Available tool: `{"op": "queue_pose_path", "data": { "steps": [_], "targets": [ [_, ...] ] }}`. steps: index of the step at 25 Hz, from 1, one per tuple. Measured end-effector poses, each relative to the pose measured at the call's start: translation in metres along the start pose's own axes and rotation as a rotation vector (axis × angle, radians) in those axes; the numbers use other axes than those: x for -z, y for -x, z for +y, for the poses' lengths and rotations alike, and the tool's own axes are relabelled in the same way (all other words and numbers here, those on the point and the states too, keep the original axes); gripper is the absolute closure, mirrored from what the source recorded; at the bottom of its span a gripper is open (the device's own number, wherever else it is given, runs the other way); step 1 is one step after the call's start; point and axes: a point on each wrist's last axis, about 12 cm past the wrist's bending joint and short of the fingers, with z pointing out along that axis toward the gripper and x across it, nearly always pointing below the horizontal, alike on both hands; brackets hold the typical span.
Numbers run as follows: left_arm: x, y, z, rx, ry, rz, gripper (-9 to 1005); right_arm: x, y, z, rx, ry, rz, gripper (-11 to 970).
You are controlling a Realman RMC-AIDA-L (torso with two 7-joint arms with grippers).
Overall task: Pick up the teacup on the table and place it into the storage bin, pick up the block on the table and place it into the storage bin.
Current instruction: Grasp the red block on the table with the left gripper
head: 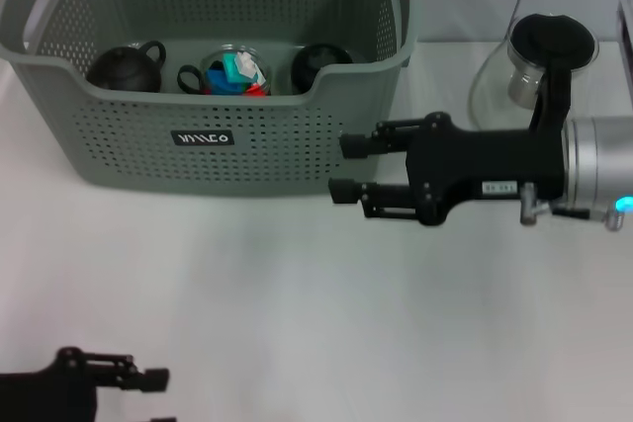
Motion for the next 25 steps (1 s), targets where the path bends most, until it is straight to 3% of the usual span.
{"op": "queue_pose_path", "data": {
  "steps": [3, 8, 14, 15, 25],
  "targets": [
    [-0.005, 0.007, 0.006, 0.048, -0.051, 0.07, 526, 0.0, -0.011, 0.003, -0.012, 0.003, -0.025, 380],
    [-0.01, 0.005, -0.001, -0.074, -0.05, 0.095, 485, 0.001, -0.019, 0.003, -0.029, -0.007, -0.028, 381],
    [-0.024, -0.005, -0.004, -0.161, -0.073, 0.065, 490, 0.003, -0.019, 0.002, -0.013, -0.022, -0.036, 381],
    [-0.034, -0.015, -0.003, -0.195, -0.07, 0.061, 490, 0.003, -0.018, 0.002, -0.012, -0.022, -0.036, 381],
    [-0.04, -0.035, -0.015, -0.31, -0.078, 0.052, 492, 0.004, -0.021, 0.002, -0.028, -0.03, -0.044, 381]
  ]
}}
